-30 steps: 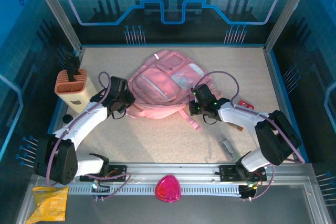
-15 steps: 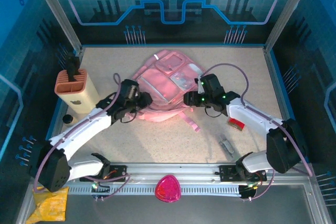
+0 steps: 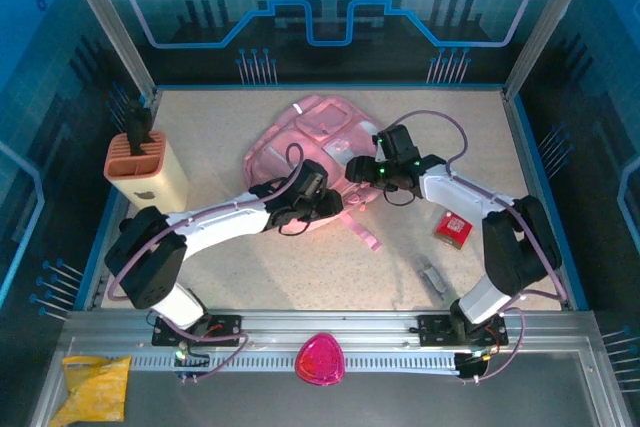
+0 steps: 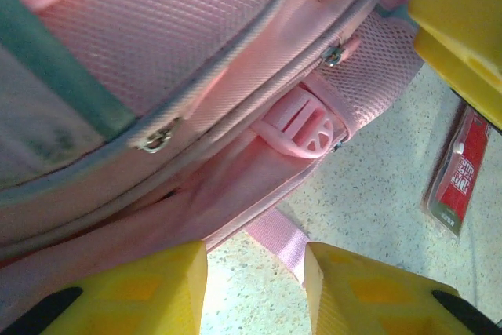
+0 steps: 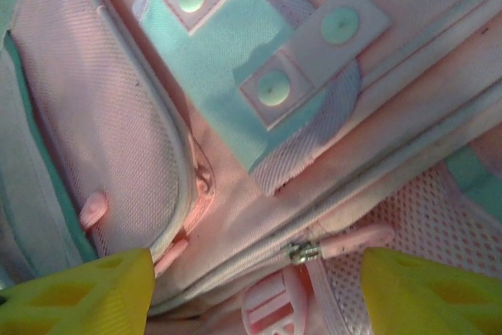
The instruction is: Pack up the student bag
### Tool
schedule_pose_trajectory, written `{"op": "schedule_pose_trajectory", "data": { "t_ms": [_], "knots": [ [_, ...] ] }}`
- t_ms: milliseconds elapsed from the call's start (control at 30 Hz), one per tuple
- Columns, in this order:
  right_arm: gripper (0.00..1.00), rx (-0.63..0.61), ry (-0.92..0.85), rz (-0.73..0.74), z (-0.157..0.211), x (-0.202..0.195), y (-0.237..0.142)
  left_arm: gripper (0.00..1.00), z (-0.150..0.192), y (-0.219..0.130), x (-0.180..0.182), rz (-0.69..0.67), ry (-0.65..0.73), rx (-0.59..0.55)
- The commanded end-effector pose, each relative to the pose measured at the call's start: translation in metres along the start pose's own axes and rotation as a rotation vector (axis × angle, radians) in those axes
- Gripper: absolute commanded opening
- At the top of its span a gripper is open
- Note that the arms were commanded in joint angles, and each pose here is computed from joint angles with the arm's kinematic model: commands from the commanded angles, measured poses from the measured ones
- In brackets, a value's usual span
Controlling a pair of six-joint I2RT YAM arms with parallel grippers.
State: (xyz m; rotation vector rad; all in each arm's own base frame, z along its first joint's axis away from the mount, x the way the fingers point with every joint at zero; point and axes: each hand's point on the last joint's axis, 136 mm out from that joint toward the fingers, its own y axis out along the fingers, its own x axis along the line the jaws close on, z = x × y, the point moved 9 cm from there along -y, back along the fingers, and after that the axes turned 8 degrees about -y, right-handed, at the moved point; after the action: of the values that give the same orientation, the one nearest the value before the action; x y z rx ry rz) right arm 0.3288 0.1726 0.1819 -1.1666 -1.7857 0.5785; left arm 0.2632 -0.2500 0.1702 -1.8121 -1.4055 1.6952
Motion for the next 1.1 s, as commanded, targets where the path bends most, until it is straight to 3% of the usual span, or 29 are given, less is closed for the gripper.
{"op": "schedule_pose_trajectory", "data": {
  "t_ms": [0, 267, 567, 1067],
  "knots": [
    [0.7, 0.007, 0.014, 0.055, -0.01, -0.005, 0.003, 0.38, -0.001, 0.007, 0.002, -0.03, 0.017, -0.016],
    [0.71, 0.019, 0.037, 0.117, -0.01, -0.011, 0.013, 0.33, 0.01, 0.02, 0.031, -0.118, 0.009, -0.003],
    [0.65, 0.025, 0.12, 0.165, -0.01, -0.015, 0.018, 0.28, 0.016, 0.024, 0.041, -0.138, -0.005, 0.014],
    [0.37, 0.057, 0.173, 0.141, -0.017, -0.018, 0.051, 0.25, 0.029, 0.035, 0.057, -0.186, -0.017, 0.069]
  ]
}}
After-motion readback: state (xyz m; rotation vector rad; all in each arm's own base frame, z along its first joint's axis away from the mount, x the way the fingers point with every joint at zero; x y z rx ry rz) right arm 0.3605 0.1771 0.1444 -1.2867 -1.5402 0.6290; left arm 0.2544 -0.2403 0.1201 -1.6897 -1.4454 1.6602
